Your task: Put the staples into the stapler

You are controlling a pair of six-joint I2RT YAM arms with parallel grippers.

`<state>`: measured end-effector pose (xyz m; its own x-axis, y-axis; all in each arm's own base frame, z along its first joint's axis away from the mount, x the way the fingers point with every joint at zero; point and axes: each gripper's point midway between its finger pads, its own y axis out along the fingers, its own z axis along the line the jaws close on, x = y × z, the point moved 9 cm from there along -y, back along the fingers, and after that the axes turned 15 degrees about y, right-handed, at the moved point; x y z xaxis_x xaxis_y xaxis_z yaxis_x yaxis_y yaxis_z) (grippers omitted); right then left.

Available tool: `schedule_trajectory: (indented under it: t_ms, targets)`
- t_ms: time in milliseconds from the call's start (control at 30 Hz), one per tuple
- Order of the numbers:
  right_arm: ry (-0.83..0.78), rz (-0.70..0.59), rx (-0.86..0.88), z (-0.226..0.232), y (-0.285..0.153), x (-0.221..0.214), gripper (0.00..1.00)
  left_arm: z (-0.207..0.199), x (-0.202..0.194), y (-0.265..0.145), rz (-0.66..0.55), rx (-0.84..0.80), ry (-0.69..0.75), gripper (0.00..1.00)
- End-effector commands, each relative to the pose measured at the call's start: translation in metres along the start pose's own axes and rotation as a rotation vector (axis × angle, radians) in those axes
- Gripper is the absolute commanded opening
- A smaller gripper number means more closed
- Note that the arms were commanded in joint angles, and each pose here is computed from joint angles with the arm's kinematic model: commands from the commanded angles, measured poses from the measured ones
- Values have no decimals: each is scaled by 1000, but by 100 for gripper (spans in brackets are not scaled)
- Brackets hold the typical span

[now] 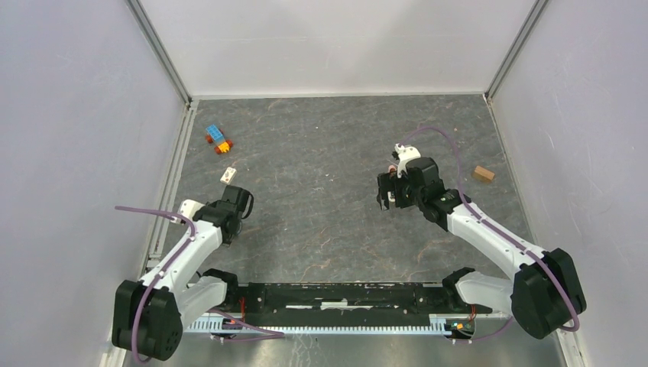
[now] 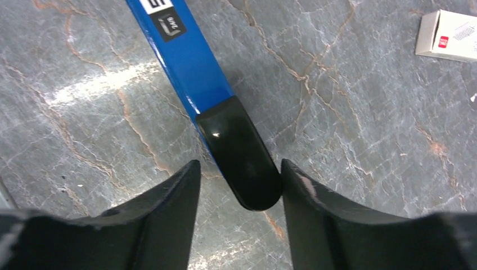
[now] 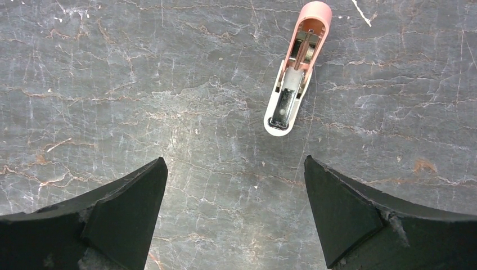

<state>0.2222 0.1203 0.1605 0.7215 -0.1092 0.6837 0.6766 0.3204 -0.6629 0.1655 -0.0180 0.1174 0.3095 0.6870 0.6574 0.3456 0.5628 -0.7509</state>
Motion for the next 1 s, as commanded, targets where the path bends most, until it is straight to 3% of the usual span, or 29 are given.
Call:
schedule_trajectory:
  t_ms: [0, 200, 500, 633, 867, 967]
  targets:
    - [-9, -56, 45, 11, -2, 18, 98, -6, 8, -6, -18, -49, 11, 51]
    - [2, -43, 58, 14, 2, 13, 98, 8, 19, -23, -15, -24, 56, 3]
    - [3, -49, 108, 22, -6, 22, 98, 21, 40, -64, 22, -142, 148, 2]
    - [13, -64, 133, 25, -11, 25, 98, 15, 56, -90, 34, -286, 226, 2]
    - [70, -101, 264, 37, -21, 27, 98, 19, 69, -124, 51, -475, 221, 2]
    - [61, -134, 407, 45, -23, 21, 98, 17, 67, -133, 76, -582, 219, 2]
